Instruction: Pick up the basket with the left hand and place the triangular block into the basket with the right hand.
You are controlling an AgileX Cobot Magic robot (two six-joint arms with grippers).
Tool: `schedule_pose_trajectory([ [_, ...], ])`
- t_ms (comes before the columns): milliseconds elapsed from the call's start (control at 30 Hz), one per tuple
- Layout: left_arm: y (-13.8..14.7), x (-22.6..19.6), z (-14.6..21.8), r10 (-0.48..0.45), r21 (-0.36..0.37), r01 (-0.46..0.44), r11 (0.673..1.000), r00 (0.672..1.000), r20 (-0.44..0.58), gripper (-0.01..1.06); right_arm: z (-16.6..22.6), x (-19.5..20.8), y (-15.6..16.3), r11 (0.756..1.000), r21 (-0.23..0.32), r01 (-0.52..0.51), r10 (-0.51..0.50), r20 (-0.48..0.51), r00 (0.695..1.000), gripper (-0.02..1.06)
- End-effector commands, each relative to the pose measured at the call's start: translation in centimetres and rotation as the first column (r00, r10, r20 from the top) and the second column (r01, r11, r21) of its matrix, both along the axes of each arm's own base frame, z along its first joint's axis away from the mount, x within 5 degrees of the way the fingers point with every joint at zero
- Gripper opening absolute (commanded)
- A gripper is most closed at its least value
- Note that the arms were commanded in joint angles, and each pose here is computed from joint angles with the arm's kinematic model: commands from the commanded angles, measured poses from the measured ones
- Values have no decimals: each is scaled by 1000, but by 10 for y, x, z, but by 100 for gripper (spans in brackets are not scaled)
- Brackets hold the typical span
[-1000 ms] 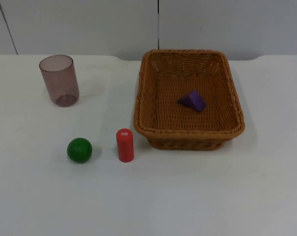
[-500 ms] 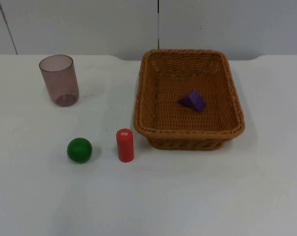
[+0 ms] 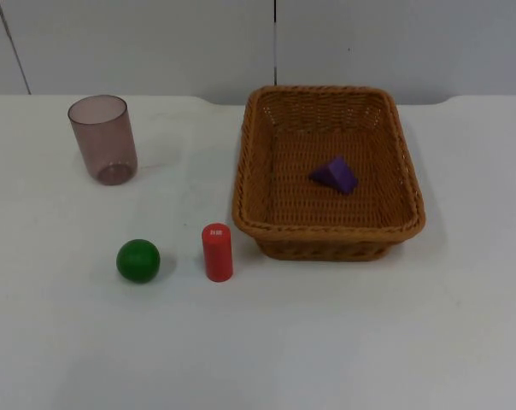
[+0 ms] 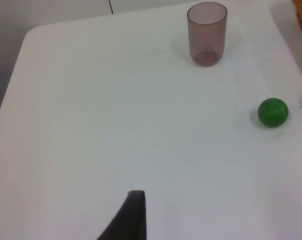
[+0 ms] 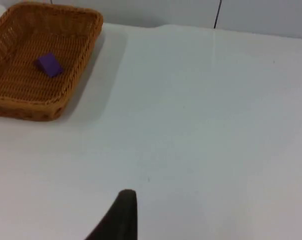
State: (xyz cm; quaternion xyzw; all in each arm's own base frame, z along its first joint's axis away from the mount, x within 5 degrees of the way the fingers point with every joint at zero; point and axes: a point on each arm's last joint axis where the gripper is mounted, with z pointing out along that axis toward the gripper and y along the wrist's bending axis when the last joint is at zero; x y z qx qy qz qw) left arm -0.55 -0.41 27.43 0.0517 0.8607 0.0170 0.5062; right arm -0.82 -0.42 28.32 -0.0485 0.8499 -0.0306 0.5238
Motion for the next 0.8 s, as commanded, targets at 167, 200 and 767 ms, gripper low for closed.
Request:
schedule_pose_trajectory([
  [167, 1, 1, 0, 8, 2, -8, 1000, 1000, 12, 105, -3, 1, 0, 1000, 6, 8, -8, -8, 1000, 105],
  [200, 1, 1, 0, 16, -6, -16, 1000, 1000, 12, 105, -3, 1, 0, 1000, 22, 16, -16, -8, 1000, 105],
  [767, 1, 1, 0, 32, -32, -32, 999, 999, 11, 105, -3, 1, -2, 997, 48, 58, -58, -9, 998, 105],
])
